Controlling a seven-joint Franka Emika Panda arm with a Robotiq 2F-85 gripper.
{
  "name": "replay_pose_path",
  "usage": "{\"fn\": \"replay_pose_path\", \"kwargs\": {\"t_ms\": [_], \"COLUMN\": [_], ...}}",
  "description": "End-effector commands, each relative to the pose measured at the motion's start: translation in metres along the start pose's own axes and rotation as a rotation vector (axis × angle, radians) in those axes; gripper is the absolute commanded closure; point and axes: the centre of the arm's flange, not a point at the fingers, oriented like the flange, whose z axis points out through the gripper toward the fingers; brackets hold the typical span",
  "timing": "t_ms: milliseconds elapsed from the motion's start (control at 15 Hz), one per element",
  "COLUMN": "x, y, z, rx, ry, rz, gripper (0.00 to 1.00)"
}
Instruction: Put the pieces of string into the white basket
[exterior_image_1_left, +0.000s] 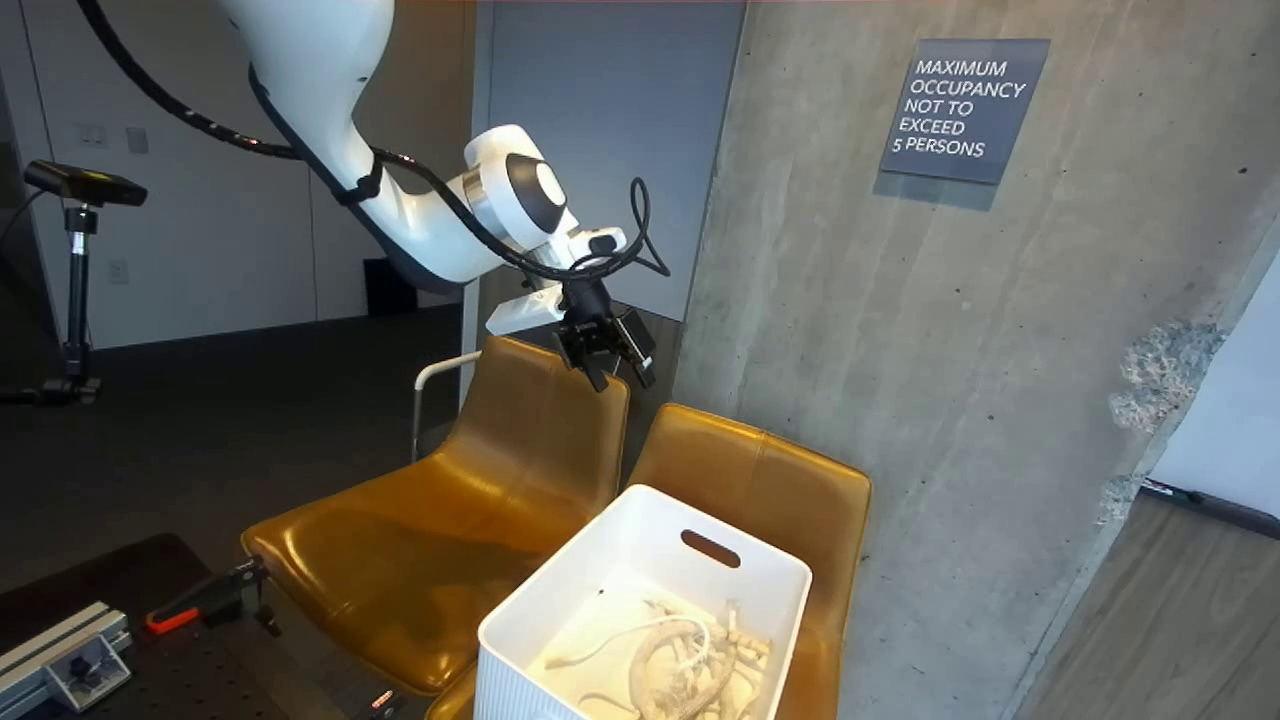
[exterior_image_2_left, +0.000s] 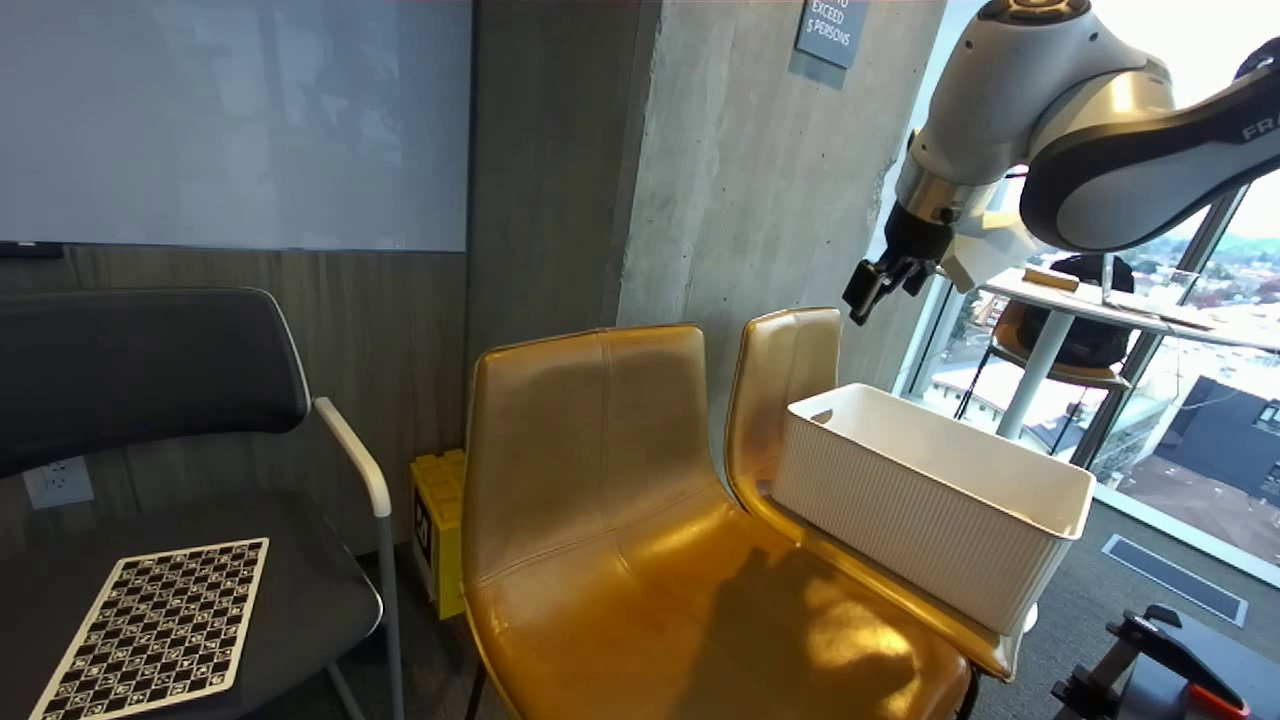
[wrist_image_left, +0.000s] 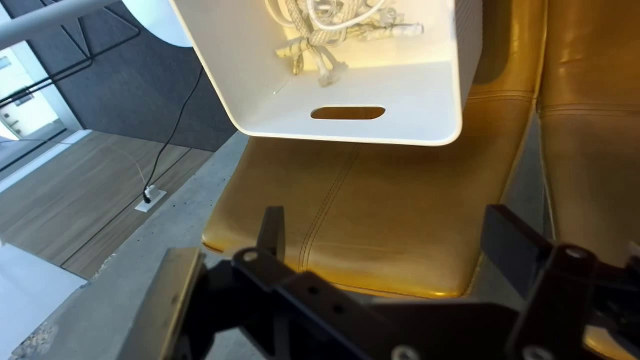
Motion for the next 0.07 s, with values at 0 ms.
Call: {"fn": "replay_pose_path", "kwargs": {"t_ms": [0], "x": [0.0], "y": [0.0], "z": [0.0], "rx": [0.0], "ry": [0.0], "rz": [0.0], "gripper": [0.0]}}
